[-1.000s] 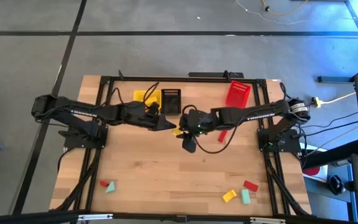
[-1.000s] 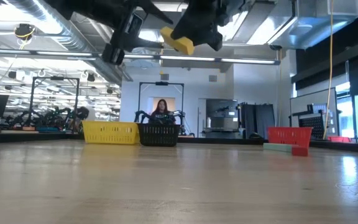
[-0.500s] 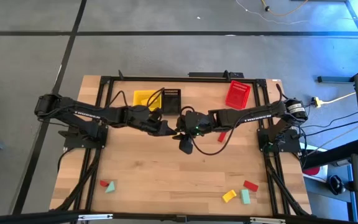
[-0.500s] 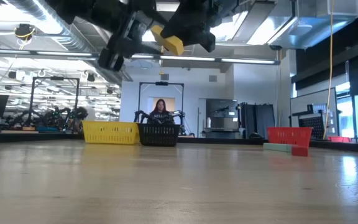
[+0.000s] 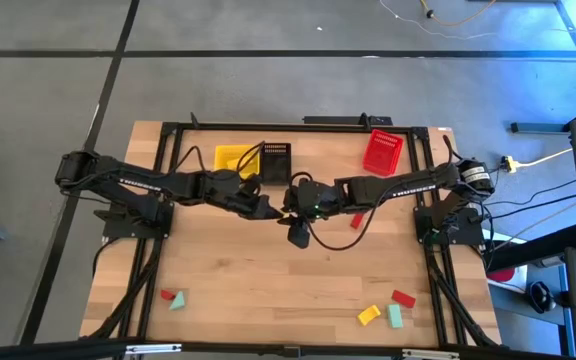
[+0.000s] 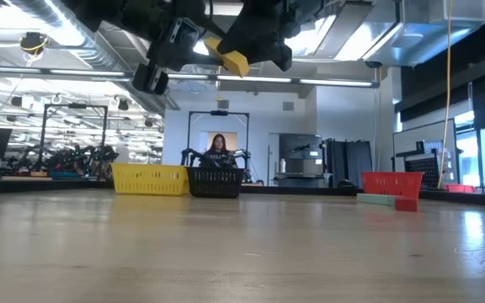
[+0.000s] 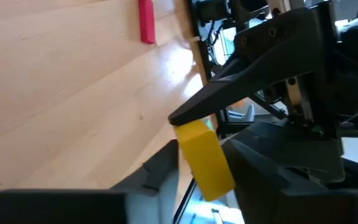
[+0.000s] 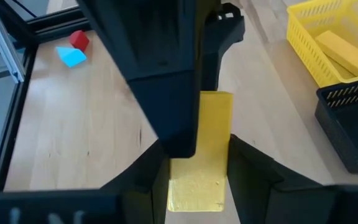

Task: Sort & place blocks by color
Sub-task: Put the top yellow block into the yellow bin

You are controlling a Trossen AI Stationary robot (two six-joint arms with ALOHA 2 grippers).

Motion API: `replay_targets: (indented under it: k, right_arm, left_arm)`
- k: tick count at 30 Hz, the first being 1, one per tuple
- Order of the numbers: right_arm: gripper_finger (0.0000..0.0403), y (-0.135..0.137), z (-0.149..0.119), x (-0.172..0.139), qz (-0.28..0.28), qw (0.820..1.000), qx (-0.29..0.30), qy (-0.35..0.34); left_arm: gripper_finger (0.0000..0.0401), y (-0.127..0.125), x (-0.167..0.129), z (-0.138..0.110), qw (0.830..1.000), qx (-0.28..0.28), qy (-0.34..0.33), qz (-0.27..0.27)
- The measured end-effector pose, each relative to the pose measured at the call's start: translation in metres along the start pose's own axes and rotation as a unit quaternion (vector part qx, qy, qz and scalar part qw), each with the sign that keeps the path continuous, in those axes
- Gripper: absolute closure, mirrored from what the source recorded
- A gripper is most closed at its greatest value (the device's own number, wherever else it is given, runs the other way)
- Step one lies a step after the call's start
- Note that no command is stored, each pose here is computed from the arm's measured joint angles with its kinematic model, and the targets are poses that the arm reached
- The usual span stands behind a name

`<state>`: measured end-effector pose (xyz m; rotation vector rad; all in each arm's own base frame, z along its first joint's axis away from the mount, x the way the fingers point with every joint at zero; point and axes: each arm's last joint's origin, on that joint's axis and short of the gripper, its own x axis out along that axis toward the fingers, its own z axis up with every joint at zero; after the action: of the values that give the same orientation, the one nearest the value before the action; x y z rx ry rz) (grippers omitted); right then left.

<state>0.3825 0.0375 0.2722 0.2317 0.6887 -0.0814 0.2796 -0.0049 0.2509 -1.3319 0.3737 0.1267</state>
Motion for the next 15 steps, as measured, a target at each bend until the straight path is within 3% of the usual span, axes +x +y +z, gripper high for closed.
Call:
replay_targets:
  k: [5,10,15]
  right_arm:
    - [0.0278,-0.0006,-0.0004,0.0001,-0.008,1.000,-0.003,0.000]
    - [0.0272,-0.0003,-0.0005,0.0001,-0.006,1.000,-0.001,0.001]
    - [0.0167,0.0002,-0.0012,-0.0037,0.012,1.000,0.012,0.013]
  left_arm:
    - [0.0344,0.0021,-0.0001,0.0000,1.000,-0.003,0.000,0.011]
    - [0.0348,0.0025,-0.0001,0.0004,1.000,0.005,-0.001,0.013]
    - [0.0355,0.0037,-0.0010,0.0040,1.000,0.028,0.003,0.013]
